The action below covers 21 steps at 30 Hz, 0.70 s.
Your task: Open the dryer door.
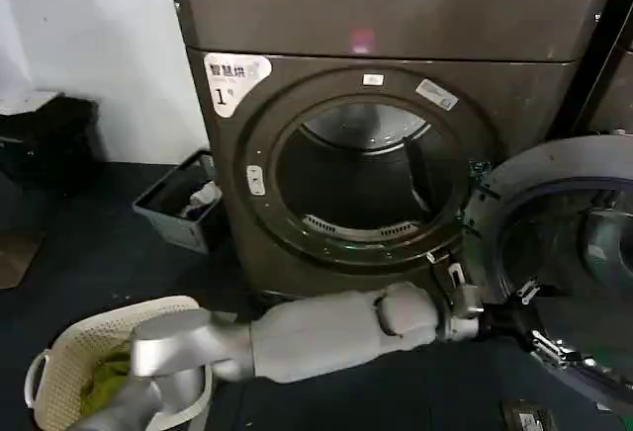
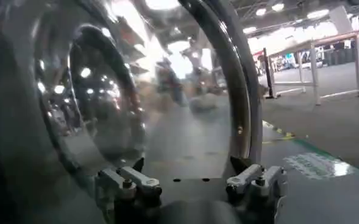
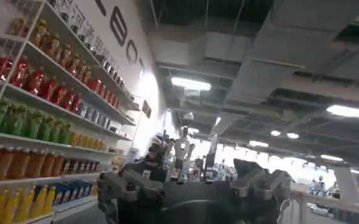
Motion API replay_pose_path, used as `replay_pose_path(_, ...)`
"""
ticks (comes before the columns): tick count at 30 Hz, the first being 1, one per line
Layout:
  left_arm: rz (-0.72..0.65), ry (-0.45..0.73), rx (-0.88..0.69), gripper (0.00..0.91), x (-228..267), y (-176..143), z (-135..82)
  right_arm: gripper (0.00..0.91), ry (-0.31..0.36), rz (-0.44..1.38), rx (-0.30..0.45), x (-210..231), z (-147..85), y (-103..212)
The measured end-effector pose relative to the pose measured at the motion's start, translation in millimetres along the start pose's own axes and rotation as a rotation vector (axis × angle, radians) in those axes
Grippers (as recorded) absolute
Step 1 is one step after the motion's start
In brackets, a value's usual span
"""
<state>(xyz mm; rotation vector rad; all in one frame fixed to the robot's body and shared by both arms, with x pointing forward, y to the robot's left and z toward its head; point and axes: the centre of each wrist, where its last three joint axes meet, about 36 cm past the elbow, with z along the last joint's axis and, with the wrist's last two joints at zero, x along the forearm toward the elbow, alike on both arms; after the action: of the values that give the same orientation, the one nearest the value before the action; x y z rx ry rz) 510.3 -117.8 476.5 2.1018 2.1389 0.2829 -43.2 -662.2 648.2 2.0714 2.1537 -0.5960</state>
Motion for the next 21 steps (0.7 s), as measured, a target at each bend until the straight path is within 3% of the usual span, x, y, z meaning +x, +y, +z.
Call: replay_pose_path(21,-0.014,0.006,-0.019,0.907,-26.4,8.7,-4.2,0.907,-0.004,0.005,0.003,-2.0,-3.0,-3.6)
